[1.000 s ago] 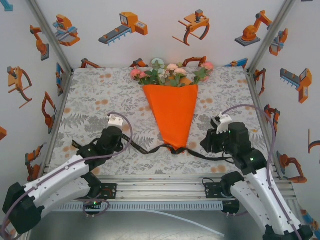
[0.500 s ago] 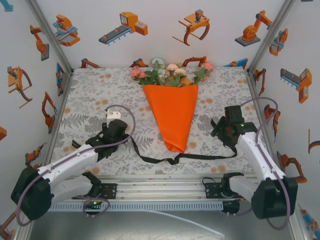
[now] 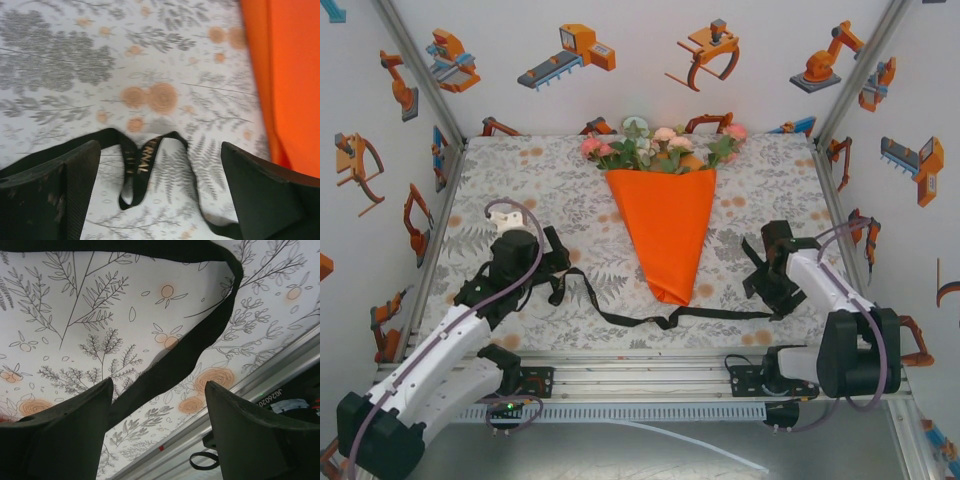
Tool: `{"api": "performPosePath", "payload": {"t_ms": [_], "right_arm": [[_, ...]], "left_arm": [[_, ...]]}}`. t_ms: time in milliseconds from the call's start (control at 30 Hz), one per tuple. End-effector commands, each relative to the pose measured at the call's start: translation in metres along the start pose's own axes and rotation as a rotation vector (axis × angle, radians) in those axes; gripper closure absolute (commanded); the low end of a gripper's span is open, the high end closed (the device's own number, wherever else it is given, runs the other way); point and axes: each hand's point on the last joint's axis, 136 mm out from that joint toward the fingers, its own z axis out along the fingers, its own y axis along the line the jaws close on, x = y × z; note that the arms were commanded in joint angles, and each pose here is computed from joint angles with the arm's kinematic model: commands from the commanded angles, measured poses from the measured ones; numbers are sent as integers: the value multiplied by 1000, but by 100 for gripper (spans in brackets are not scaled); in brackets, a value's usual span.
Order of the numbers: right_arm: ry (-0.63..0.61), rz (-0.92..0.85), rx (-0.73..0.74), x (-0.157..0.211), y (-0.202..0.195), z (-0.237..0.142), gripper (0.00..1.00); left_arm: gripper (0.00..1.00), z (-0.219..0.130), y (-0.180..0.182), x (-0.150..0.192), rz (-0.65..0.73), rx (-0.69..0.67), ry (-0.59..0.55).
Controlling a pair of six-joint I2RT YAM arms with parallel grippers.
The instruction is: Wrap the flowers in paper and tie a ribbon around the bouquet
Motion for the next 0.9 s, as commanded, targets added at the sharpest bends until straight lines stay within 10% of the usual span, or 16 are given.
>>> {"api": "performPosePath", "payload": {"t_ms": [0, 200, 367, 733, 867], "right_arm": [[6, 76, -28, 1, 5, 12, 36], [-42, 125, -21, -2, -1, 23, 51], [-137, 178, -18, -20, -10, 19, 100], [-340, 349, 19, -97, -62, -15, 100], [-297, 246, -151, -104, -27, -21, 49]], "left_arm": [[3, -8, -33, -3, 37, 202, -8], [3, -8, -39, -2, 41, 225, 12], [3, -7, -38, -3, 27, 216, 11], [3, 5, -41, 1, -48, 192, 77], [3, 9, -59, -1, -92, 272, 89]]}}
